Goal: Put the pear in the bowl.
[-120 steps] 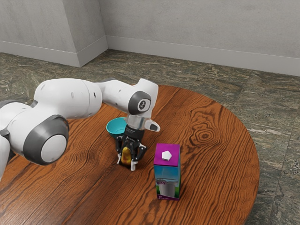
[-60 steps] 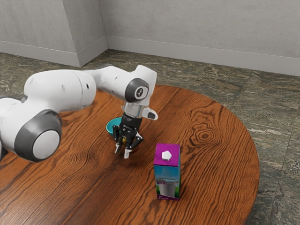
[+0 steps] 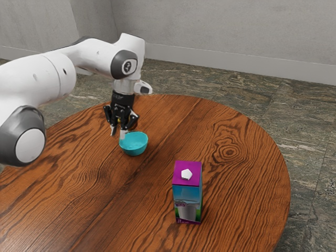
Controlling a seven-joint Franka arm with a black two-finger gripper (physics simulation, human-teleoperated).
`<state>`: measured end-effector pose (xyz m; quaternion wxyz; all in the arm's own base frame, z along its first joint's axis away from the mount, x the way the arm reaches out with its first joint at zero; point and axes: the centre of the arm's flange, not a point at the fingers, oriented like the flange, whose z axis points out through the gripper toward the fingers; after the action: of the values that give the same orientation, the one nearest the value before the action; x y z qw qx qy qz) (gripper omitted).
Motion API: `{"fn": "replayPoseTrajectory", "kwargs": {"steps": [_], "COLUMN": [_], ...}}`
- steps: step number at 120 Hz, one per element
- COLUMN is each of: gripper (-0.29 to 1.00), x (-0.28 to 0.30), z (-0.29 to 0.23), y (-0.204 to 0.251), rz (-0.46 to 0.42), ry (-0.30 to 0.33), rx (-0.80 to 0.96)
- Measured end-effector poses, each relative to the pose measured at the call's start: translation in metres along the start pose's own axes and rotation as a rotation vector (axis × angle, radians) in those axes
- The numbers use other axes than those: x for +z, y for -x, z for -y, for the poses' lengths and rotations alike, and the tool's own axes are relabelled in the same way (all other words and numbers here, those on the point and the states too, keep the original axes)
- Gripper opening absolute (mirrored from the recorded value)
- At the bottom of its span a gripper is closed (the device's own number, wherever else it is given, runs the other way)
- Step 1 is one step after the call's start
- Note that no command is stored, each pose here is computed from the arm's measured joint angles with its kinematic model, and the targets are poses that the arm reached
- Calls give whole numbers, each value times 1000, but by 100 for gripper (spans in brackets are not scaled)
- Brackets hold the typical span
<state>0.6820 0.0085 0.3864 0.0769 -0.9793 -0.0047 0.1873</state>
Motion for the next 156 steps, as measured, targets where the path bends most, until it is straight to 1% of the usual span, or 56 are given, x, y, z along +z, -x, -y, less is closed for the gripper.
{"fn": "replayPoseTrajectory", "kwargs": {"steps": [16, 32, 55, 93, 115, 128, 135, 144, 156], "gripper": [3, 2, 0, -2, 36, 50, 55, 59, 63], "x": [-1, 11, 42, 60, 48, 38, 11, -42, -115], "z": [36, 42, 40, 32, 28, 27, 24, 9, -20], "y": [-14, -41, -62, -60, -52, -47, -36, 4, 90], "rz": [-68, -121, -124, -102, -112, -126, -165, -233, -339], "ry": [10, 7, 12, 16, 29, 33, 34, 44, 76], "rx": [-43, -45, -34, -13, -4, 0, 7, 41, 124]}}
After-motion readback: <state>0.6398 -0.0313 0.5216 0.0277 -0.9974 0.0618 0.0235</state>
